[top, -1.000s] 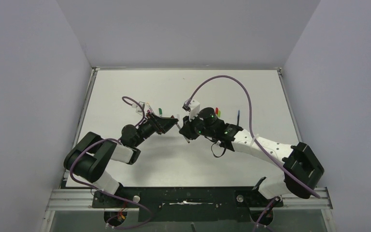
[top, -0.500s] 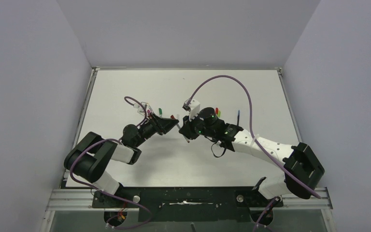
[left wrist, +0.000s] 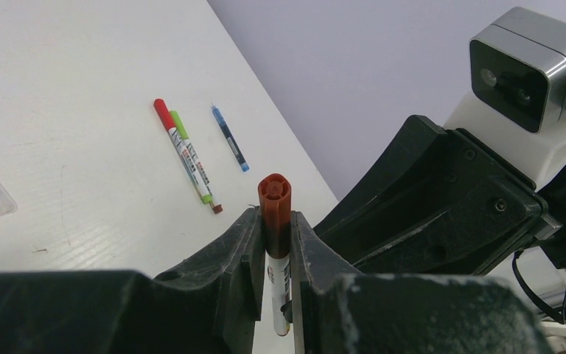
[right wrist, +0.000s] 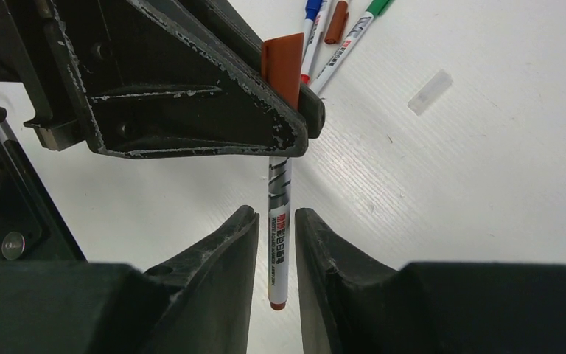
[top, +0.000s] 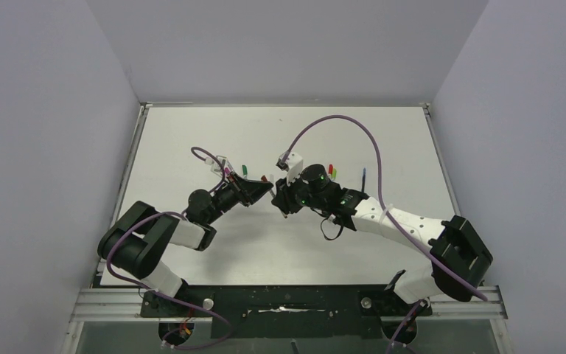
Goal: Open the pen caps
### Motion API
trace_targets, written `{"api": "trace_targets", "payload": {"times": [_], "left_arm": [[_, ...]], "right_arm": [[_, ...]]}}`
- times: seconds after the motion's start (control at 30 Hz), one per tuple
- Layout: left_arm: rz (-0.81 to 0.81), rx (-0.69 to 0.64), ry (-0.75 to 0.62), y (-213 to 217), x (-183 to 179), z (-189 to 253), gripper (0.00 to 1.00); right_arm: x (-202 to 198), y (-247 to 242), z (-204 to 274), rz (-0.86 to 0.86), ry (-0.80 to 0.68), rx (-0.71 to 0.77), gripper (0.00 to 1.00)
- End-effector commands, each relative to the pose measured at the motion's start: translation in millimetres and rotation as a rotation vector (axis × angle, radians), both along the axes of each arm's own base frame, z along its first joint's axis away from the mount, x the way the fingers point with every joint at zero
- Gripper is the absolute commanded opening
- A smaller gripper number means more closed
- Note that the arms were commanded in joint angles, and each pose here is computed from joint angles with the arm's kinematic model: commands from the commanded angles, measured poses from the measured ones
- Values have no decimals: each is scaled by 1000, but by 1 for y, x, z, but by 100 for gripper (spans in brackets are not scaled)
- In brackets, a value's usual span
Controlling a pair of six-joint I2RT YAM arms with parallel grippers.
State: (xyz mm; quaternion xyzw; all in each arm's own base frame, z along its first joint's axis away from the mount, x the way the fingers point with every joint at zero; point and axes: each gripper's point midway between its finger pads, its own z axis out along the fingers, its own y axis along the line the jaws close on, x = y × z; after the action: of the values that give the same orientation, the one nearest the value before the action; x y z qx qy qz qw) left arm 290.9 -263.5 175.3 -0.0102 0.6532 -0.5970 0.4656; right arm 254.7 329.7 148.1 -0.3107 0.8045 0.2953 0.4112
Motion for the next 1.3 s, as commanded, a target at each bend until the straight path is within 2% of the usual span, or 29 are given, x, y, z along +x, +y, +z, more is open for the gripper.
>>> {"api": "trace_targets", "payload": {"times": [0.0,0.27,0.57,0.67,1.0,1.07,1.27], "left_arm": [[-3,-26,-77,-3,5,20,11],[-45,-65,-87,-7,-2,26,11],[-90,-94,-94,-14,-8,30,11],[-107,-98,-96,-16,-11,31,11],[-131,-111,-107,-19,-15,34,11],[-108,-98,-109,-16,-12,33,11],[0,-50,-123,2,-3,33,10]], "right_arm": [[9,12,28,4,-69,57,28],[12,10,25,-16,-77,46,40],[15,9,20,-30,-79,31,40],[16,10,18,-28,-76,28,35],[15,12,14,-14,-69,20,3],[14,12,14,-9,-65,21,0],[3,16,22,26,-29,35,0]]}}
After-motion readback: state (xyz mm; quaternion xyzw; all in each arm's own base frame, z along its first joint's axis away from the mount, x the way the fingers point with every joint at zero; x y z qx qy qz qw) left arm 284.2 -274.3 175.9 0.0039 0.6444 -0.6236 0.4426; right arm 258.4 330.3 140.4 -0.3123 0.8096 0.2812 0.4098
